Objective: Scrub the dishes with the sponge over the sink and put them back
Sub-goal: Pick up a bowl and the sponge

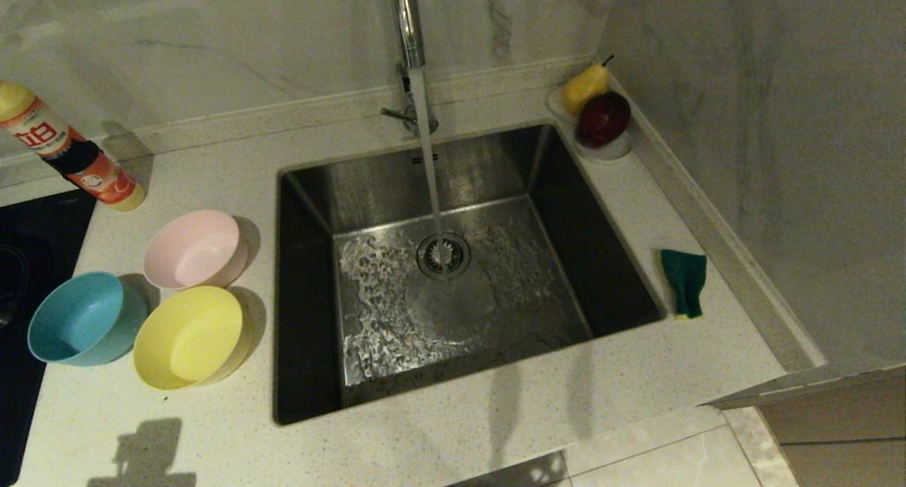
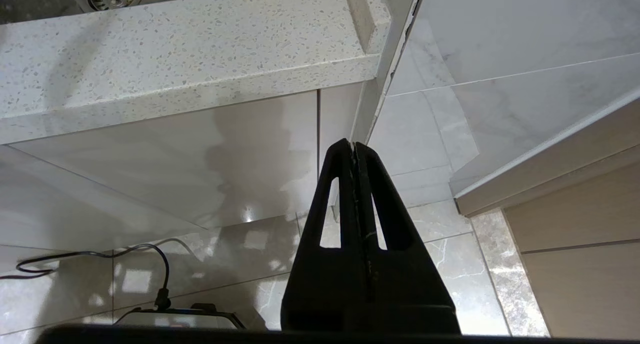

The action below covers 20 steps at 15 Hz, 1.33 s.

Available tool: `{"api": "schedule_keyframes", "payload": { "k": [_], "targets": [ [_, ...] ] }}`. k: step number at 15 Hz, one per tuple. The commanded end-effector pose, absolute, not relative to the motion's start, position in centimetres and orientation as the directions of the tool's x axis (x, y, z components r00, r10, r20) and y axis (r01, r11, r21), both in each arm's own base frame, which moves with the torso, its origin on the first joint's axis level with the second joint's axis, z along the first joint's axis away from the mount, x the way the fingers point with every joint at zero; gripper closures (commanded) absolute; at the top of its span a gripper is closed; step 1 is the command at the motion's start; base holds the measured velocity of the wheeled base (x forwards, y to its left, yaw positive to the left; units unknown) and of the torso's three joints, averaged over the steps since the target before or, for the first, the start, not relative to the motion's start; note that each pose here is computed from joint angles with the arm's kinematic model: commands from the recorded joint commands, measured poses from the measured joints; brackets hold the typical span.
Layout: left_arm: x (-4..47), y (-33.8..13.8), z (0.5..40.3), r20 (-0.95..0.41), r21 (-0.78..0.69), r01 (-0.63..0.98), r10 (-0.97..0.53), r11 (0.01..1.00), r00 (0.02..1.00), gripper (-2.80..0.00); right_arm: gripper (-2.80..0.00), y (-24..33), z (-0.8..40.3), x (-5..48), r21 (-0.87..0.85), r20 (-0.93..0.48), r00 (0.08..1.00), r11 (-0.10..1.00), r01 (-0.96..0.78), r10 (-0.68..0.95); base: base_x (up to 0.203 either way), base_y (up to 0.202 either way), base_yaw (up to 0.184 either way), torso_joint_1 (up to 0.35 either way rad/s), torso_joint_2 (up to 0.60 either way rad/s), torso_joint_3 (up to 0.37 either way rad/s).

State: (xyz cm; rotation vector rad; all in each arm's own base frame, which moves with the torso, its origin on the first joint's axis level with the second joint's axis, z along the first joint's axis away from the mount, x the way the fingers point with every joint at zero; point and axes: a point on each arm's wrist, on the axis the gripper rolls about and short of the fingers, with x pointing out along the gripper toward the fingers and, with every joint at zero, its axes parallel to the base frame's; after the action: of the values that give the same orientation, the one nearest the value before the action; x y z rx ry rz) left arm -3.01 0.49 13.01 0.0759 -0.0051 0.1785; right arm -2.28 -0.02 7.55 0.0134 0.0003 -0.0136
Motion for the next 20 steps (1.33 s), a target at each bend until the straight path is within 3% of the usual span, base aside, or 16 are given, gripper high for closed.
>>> {"api": "schedule_keyframes", "payload": {
  "k": [1, 4, 20],
  "targets": [
    [-3.0, 0.3, 8.8, -0.020, 0.071, -0.111, 0.112, 0.991, 0.993, 0.00, 0.00, 0.0, 7.6, -2.3, 0.014, -0.002, 1.000, 1.000, 0.014, -0.014, 0.000, 0.000, 0.000, 0.000, 0.00, 0.000],
    [-2.5, -0.1, 7.3, -0.071, 0.066, 0.064, -0.059, 0.996, 0.996, 0.00, 0.00, 0.0, 7.6, -2.3, 0.014, -0.002, 1.000, 1.000, 0.014, -0.014, 0.000, 0.000, 0.000, 0.000, 0.00, 0.000],
    [-2.5, -0.1, 7.4, -0.046, 0.057, 0.049, -0.047, 0.997, 0.998, 0.00, 0.00, 0.0, 7.6, -2.3, 0.008, 0.002, 1.000, 1.000, 0.012, -0.012, 0.000, 0.000, 0.000, 0.000, 0.00, 0.000]
  ]
}}
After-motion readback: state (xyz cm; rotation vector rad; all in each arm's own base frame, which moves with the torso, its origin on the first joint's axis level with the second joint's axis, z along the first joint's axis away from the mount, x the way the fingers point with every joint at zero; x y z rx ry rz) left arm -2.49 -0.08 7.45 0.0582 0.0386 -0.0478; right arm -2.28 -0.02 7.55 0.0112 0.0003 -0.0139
